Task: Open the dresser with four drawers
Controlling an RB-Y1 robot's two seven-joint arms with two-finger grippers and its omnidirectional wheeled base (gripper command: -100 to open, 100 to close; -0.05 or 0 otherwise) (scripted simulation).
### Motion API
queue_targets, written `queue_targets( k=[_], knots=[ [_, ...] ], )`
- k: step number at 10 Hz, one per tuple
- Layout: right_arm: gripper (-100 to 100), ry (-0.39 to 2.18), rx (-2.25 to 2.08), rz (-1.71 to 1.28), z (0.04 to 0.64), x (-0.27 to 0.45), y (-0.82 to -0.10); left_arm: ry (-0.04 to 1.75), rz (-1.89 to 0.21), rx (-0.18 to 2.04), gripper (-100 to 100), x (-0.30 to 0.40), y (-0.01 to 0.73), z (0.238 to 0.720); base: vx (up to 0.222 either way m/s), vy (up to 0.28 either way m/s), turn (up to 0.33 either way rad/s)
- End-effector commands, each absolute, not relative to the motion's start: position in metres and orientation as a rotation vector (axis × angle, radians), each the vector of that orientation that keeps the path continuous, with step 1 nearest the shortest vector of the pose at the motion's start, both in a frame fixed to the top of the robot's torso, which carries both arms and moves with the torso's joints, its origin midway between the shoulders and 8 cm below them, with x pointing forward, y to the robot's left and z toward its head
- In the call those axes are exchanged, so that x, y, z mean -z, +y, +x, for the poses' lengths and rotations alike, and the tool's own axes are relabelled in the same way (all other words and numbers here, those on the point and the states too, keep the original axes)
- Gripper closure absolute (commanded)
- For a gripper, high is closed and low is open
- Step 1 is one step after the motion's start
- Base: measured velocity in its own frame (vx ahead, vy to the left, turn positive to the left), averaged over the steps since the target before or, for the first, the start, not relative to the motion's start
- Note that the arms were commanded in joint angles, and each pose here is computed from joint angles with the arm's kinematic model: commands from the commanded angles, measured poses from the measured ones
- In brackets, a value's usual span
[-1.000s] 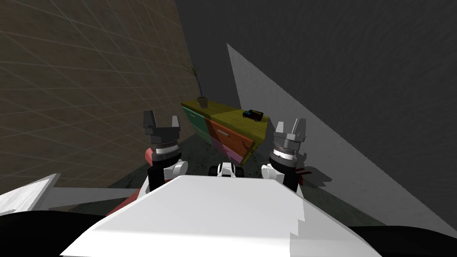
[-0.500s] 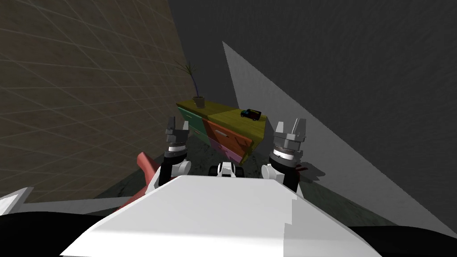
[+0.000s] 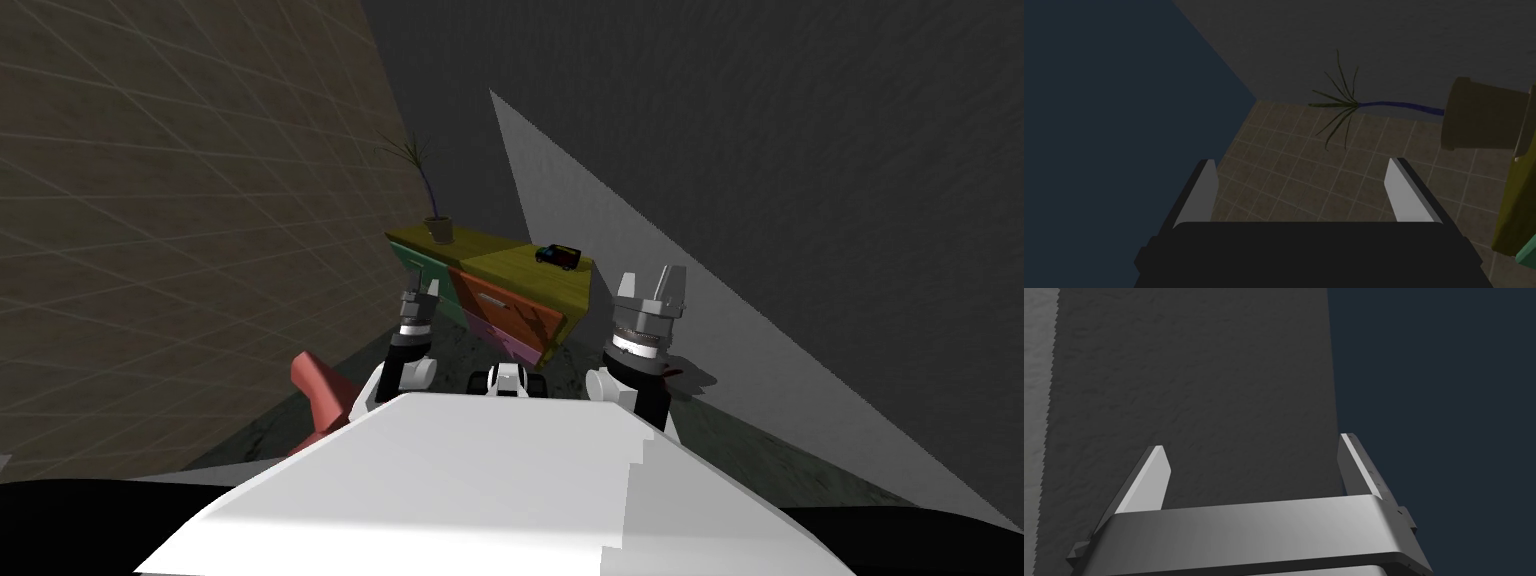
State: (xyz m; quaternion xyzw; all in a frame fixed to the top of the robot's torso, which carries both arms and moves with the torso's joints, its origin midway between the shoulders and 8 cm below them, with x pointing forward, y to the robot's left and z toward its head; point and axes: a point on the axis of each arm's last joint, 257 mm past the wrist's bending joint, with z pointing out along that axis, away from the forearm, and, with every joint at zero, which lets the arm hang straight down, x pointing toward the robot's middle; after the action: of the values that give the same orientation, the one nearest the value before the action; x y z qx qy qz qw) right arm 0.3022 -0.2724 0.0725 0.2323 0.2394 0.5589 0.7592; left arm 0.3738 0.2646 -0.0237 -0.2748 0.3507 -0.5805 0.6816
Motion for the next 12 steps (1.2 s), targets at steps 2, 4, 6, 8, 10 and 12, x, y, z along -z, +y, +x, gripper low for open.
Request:
queue_targets(
  k=[2, 4, 6, 8, 10, 12],
  knots=[
    [0, 0.521, -1.217, 0.506, 0.302, -0.073, -0.272, 0.871, -0.660, 1.287, -100, 0.060, 0.254, 0.393, 0.020, 0.012, -0.082],
    [0, 0.521, -1.217, 0.506, 0.302, -0.073, -0.272, 0.916, -0.677, 1.279, -100, 0.079, 0.249, 0.402, 0.017, 0.011, -0.067],
    [0, 0.521, -1.217, 0.506, 0.302, -0.073, -0.272, 0.963, -0.691, 1.269, -100, 0.097, 0.243, 0.410, 0.018, 0.010, -0.072],
    [0, 0.521, -1.217, 0.506, 0.302, -0.073, -0.272, 1.012, -0.704, 1.259, -100, 0.116, 0.237, 0.417, 0.017, 0.009, -0.071],
    [0, 0.521, -1.217, 0.506, 0.302, -0.073, -0.272, 1.062, -0.717, 1.247, -100, 0.137, 0.230, 0.424, 0.018, 0.011, -0.063],
    [0, 0.521, -1.217, 0.506, 0.302, -0.073, -0.272, 1.119, -0.729, 1.233, -100, 0.159, 0.223, 0.430, 0.019, 0.010, -0.087]
  ],
)
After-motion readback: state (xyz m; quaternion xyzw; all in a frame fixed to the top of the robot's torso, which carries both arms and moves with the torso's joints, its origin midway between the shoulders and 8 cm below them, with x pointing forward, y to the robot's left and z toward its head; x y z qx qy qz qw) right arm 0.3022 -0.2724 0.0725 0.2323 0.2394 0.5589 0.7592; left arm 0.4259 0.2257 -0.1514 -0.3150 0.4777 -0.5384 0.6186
